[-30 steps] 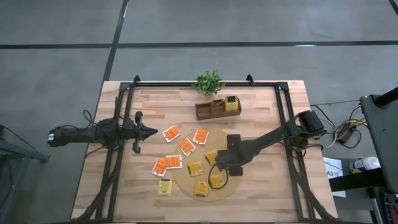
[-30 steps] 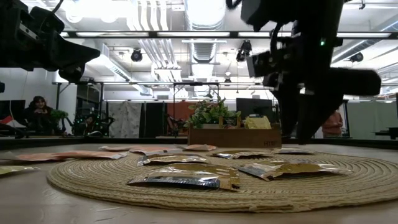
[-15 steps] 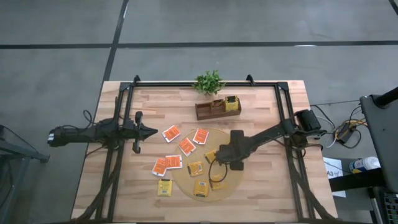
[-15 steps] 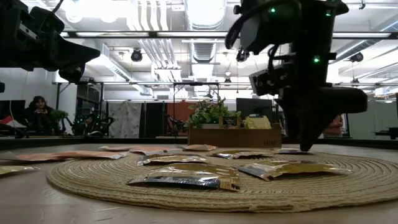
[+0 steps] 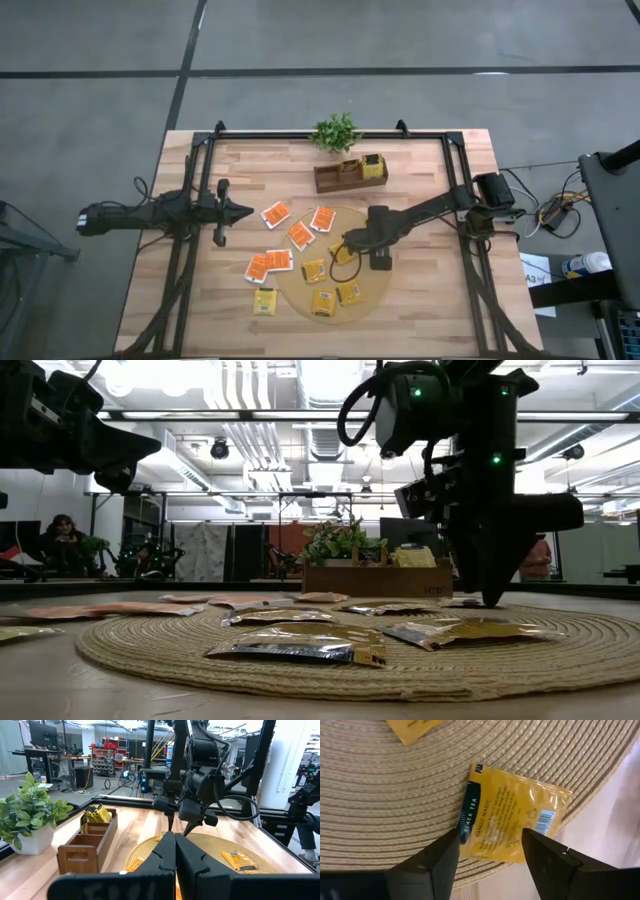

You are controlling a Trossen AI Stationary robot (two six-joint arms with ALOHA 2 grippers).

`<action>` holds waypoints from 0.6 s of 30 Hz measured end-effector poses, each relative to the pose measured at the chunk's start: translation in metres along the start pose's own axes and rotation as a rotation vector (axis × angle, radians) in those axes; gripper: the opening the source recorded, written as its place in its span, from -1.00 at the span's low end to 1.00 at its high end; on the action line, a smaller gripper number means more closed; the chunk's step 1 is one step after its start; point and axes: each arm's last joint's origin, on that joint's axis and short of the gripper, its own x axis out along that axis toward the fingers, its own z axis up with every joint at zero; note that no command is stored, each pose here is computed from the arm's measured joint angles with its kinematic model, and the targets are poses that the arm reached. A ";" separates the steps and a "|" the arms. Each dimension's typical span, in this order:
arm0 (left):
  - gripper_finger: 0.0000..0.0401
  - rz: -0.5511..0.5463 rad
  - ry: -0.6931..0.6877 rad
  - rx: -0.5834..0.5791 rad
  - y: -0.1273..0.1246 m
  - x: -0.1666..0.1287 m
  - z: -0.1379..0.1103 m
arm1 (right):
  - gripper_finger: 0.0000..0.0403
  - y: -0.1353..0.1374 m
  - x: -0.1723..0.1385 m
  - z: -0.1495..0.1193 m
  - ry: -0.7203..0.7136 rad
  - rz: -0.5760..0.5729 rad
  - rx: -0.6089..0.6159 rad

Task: Pick & Place Tea
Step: Put the orange tea bag into the middle section of the wooden organizer

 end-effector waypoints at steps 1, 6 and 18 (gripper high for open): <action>-1.00 0.000 0.000 0.000 0.000 0.000 0.000 | 0.05 -0.001 0.000 0.001 -0.004 0.004 -0.006; -1.00 0.000 0.000 0.000 0.000 0.000 0.000 | 0.01 -0.001 0.001 0.007 -0.053 0.062 -0.023; -1.00 0.001 0.000 0.000 0.000 0.000 0.000 | -0.09 -0.003 0.009 0.002 -0.034 0.105 -0.010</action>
